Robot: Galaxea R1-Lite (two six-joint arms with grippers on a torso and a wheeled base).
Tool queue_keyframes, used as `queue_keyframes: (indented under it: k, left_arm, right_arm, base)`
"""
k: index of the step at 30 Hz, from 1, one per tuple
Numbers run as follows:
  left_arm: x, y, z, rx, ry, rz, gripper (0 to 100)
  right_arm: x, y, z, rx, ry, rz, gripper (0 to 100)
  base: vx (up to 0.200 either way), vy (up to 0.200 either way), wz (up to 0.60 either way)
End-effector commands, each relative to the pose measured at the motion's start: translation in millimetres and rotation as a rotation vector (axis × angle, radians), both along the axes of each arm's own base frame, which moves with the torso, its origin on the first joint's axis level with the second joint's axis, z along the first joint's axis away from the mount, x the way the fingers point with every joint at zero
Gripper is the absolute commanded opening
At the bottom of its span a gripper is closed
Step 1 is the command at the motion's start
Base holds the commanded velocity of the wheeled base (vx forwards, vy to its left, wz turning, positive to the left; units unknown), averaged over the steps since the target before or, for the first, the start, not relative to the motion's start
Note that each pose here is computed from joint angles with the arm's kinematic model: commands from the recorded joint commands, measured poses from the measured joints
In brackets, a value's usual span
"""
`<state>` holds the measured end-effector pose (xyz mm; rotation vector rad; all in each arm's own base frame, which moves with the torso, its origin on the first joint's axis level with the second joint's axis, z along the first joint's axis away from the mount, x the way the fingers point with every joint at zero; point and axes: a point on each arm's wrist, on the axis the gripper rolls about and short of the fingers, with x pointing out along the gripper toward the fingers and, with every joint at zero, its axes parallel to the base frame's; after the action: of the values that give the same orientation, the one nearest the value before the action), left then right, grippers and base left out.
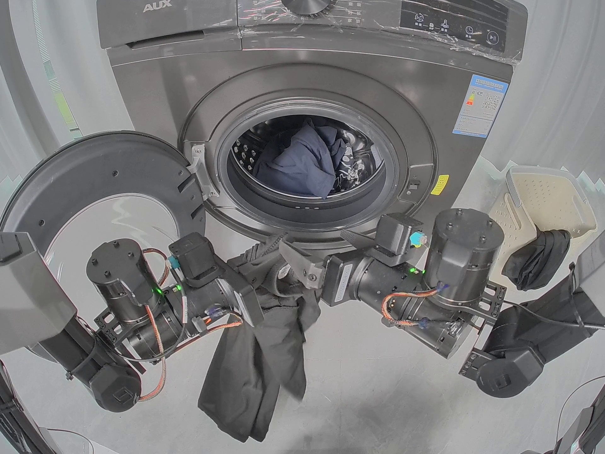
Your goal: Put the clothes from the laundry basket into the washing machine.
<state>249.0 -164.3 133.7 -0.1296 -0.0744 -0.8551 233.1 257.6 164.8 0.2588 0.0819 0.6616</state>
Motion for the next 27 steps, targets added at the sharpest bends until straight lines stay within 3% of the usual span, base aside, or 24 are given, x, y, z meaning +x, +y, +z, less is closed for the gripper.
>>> queue_keyframes:
  k: [1,17,27]
  left_arm:
    - [4.5,0.8,3.0,-0.018,-0.005,0.017,0]
    - [5.5,4.7,8.9,-0.033,-0.019,0.036,0]
    - [10.5,5.5,15.4,-0.052,-0.042,0.045,0]
  right_arm:
    - [1.0,-6.1,-5.3,-0.019,0.013,-0.013,100]
    - [15.9,-39.3,-15.9,-0.088,0.041,-0.107,100]
    - [12.5,-49.1,-52.5,-0.214,0.129,-0.12,100]
  base:
    - [0.0,0.0,0.0]
    - [0.0,0.0,0.0]
    - [0.0,0.0,0.0]
